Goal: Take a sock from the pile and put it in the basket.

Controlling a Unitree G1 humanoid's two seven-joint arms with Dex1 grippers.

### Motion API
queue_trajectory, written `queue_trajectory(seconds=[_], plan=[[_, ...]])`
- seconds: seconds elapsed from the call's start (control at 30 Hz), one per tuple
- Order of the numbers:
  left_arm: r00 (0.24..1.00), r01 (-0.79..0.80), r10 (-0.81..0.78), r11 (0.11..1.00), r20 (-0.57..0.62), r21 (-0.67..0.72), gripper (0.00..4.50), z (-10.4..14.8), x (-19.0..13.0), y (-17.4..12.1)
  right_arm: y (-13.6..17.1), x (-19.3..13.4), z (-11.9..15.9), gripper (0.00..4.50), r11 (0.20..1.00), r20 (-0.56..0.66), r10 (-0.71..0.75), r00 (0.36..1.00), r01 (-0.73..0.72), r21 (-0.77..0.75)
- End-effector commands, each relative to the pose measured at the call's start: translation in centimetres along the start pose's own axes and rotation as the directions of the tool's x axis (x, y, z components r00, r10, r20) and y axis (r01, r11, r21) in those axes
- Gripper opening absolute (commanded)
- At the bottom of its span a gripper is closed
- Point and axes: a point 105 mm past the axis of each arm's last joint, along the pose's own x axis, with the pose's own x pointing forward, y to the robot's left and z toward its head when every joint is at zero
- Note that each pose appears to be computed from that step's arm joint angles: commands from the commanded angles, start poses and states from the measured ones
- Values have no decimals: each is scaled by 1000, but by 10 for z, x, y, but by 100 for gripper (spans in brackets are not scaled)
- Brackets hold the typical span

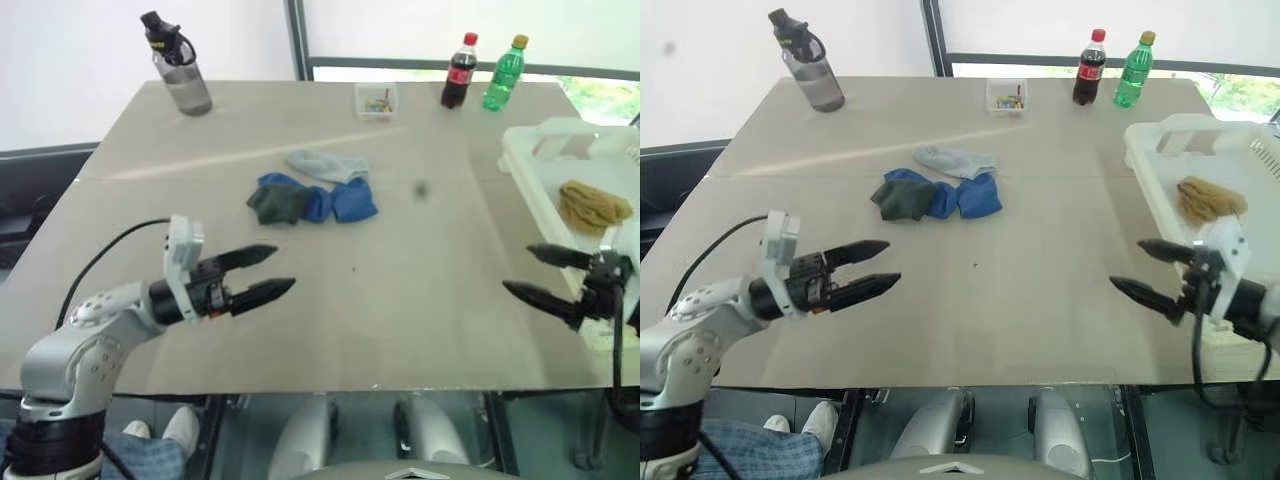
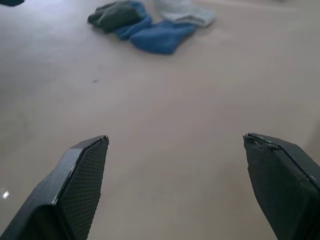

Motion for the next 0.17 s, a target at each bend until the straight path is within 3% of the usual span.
queue_trajectory(seconds=[0.03, 0.17], plan=[[998, -53, 54, 995, -15, 84, 450, 3, -12, -4, 9, -6, 10, 445, 993, 30, 47, 998, -43, -108], [995, -91, 94, 992, -22, 91, 450, -2, -19, -7, 13, -4, 6, 445, 993, 39, 42, 998, -37, -114]])
